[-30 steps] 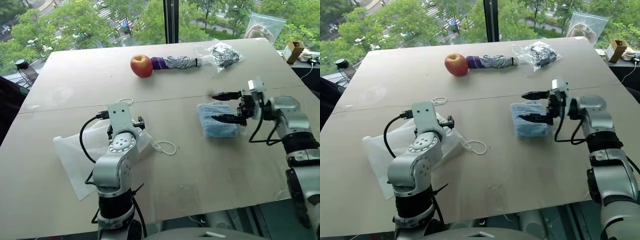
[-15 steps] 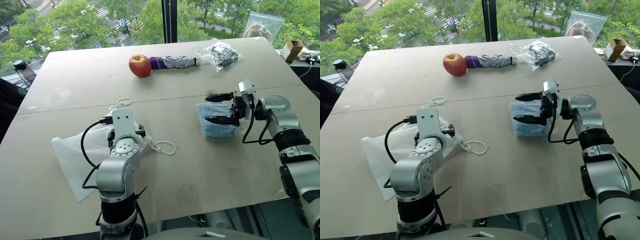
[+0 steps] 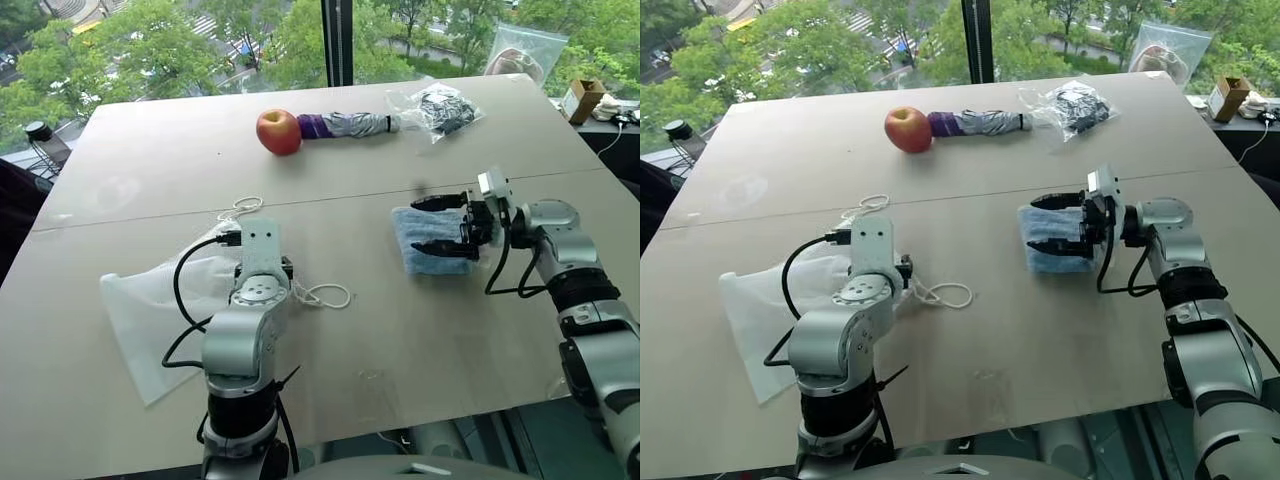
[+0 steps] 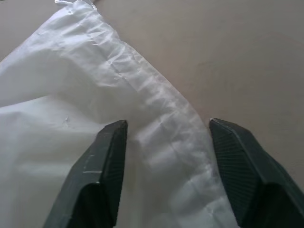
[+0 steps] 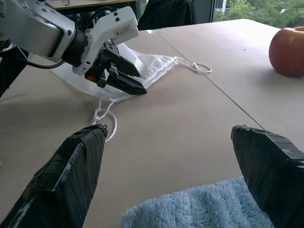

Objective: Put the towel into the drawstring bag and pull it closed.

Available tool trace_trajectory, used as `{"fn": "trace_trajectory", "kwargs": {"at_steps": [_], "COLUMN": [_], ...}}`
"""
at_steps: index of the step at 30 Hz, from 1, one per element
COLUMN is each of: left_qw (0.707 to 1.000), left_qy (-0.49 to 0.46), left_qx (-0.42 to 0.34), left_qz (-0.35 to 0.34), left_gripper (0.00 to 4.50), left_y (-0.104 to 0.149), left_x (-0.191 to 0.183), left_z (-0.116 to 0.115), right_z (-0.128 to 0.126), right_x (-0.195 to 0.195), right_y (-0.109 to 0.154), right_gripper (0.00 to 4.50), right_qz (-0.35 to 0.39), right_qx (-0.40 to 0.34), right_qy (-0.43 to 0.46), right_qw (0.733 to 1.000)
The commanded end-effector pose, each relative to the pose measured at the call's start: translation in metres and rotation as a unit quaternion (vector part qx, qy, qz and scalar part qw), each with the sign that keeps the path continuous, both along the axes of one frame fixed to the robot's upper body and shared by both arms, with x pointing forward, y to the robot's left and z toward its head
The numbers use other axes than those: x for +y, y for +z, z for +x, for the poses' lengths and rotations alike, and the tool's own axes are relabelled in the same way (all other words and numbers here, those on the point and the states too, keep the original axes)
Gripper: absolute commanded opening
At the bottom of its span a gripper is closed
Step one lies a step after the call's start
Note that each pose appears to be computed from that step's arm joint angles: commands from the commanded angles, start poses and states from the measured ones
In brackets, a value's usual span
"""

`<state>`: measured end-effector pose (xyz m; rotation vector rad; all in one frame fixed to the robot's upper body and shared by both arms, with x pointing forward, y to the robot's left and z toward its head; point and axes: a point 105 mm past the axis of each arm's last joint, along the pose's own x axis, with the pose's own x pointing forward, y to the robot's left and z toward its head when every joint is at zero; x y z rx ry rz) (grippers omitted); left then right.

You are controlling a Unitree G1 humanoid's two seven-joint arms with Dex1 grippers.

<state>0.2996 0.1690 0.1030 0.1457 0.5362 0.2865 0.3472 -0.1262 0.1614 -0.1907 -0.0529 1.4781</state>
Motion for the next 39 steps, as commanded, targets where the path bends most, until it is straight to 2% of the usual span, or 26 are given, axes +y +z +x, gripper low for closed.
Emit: {"fn": "trace_trajectory", "kwargs": {"at_steps": [1, 3, 4, 8, 12, 14, 16, 19, 25, 28, 32, 34, 39], "left_qw": [1.000, 0.999, 0.999, 0.973, 0.933, 0.900, 0.853, 0.813, 0.798, 0.802, 0.823, 0.823, 0.801], "left_qy": [0.019, -0.019, -0.029, -0.193, -0.288, -0.337, -0.387, -0.418, -0.439, -0.452, -0.443, -0.456, -0.522], "left_qx": [0.001, -0.024, -0.030, -0.098, -0.112, -0.119, -0.130, -0.164, -0.302, -0.334, -0.348, -0.339, -0.294], "left_qz": [0.017, 0.015, 0.014, 0.083, 0.187, 0.249, 0.324, 0.371, 0.283, 0.204, 0.072, 0.025, -0.007], "left_gripper": [1.12, 0.27, 0.05, 0.05, 0.05, 0.05, 0.05, 0.05, 0.05, 0.05, 0.05, 0.05, 0.05], "left_y": [0.000, 0.007, 0.008, 0.029, 0.036, 0.039, 0.042, 0.050, 0.092, 0.098, 0.098, 0.093, 0.076], "left_x": [0.014, 0.006, 0.004, -0.012, -0.003, -0.001, 0.001, 0.003, -0.005, -0.003, 0.005, 0.003, -0.005], "left_z": [-0.005, -0.001, 0.000, 0.001, -0.002, -0.003, -0.003, -0.003, -0.006, -0.009, -0.006, -0.008, -0.023], "right_z": [-0.008, -0.008, -0.008, -0.007, -0.007, -0.007, -0.007, -0.008, -0.014, -0.017, -0.018, -0.019, -0.024], "right_x": [0.000, 0.000, 0.000, 0.002, 0.003, 0.002, 0.001, 0.000, -0.005, -0.005, -0.006, -0.007, -0.010], "right_y": [0.011, 0.010, 0.010, 0.008, 0.008, 0.007, 0.007, 0.007, 0.006, 0.002, 0.002, 0.003, 0.003], "right_gripper": [4.50, 4.50, 4.50, 4.50, 4.50, 4.50, 4.50, 4.50, 4.50, 4.50, 4.50, 4.50, 4.50], "right_qz": [0.007, 0.008, 0.009, 0.012, 0.015, 0.016, 0.018, 0.023, 0.047, 0.050, 0.062, 0.064, 0.069], "right_qx": [-0.024, -0.024, -0.024, -0.024, -0.026, -0.026, -0.027, -0.029, -0.027, -0.032, -0.033, -0.034, -0.030], "right_qy": [0.036, 0.035, 0.035, 0.033, 0.031, 0.029, 0.026, 0.020, -0.012, -0.032, -0.053, -0.060, -0.068], "right_qw": [0.999, 0.999, 0.999, 0.999, 0.999, 0.999, 0.999, 0.999, 0.998, 0.998, 0.996, 0.996, 0.995]}}
